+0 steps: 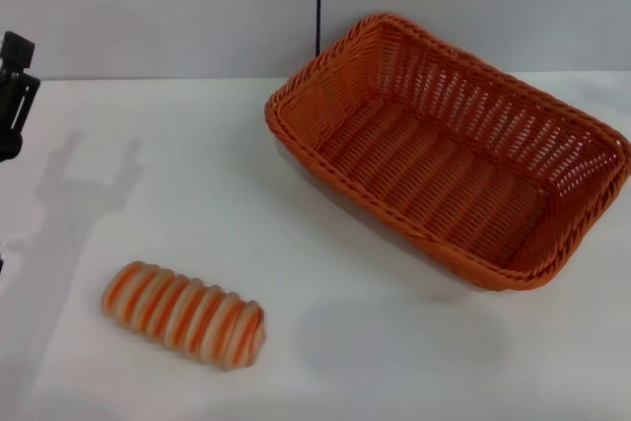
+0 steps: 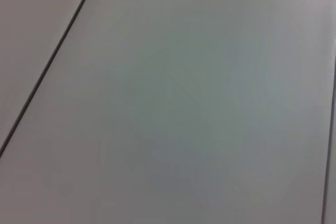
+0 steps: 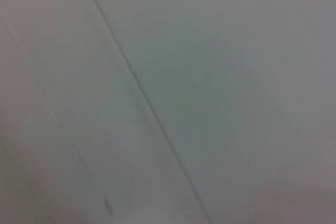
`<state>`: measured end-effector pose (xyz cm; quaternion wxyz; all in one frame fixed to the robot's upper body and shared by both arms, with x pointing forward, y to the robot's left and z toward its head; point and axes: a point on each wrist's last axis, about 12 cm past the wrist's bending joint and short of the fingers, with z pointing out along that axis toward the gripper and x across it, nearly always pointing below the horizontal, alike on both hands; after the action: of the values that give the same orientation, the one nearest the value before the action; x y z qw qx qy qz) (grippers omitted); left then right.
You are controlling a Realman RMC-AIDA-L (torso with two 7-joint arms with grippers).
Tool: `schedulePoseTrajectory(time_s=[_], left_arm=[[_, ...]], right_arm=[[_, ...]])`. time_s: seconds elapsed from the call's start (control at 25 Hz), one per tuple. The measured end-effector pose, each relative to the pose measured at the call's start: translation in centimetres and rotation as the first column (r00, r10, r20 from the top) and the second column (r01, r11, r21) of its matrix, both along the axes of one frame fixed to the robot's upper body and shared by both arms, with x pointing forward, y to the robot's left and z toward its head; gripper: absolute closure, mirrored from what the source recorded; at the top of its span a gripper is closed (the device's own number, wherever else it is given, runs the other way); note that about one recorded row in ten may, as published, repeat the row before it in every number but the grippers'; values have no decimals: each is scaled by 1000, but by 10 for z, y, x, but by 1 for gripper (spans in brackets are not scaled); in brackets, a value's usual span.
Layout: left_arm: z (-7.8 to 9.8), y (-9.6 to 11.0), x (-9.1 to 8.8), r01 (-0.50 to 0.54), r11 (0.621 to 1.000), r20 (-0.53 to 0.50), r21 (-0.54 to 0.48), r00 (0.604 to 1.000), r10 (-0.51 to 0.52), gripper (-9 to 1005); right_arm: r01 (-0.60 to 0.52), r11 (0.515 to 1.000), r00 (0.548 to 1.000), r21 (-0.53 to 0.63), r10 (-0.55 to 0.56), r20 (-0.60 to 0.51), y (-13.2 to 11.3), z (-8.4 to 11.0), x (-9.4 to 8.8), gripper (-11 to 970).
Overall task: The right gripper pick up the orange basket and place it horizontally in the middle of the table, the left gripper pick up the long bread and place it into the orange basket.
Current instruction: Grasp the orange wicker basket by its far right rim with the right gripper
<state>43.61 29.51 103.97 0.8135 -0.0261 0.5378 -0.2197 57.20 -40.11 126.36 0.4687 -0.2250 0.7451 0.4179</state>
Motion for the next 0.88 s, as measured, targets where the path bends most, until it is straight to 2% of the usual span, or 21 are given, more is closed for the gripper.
schedulePoseTrajectory(time_s=[0.24,0.44,0.88], left_arm=[[-1,-1,-2,7,1000,-10,1,1000,-7,152],[-3,-1,-3,6,1000,-17,3,1000,-6,152],[-4,0,-5,2,1000,-24,2,1000,-2,153]], right_arm=[[-90,972,977,-215,45,-207,28,0,33,241],[-156,948,947,-277,64,-315,45,-9,48,241],[-168,905,925,-392,7,-381,60,-31,57,240]])
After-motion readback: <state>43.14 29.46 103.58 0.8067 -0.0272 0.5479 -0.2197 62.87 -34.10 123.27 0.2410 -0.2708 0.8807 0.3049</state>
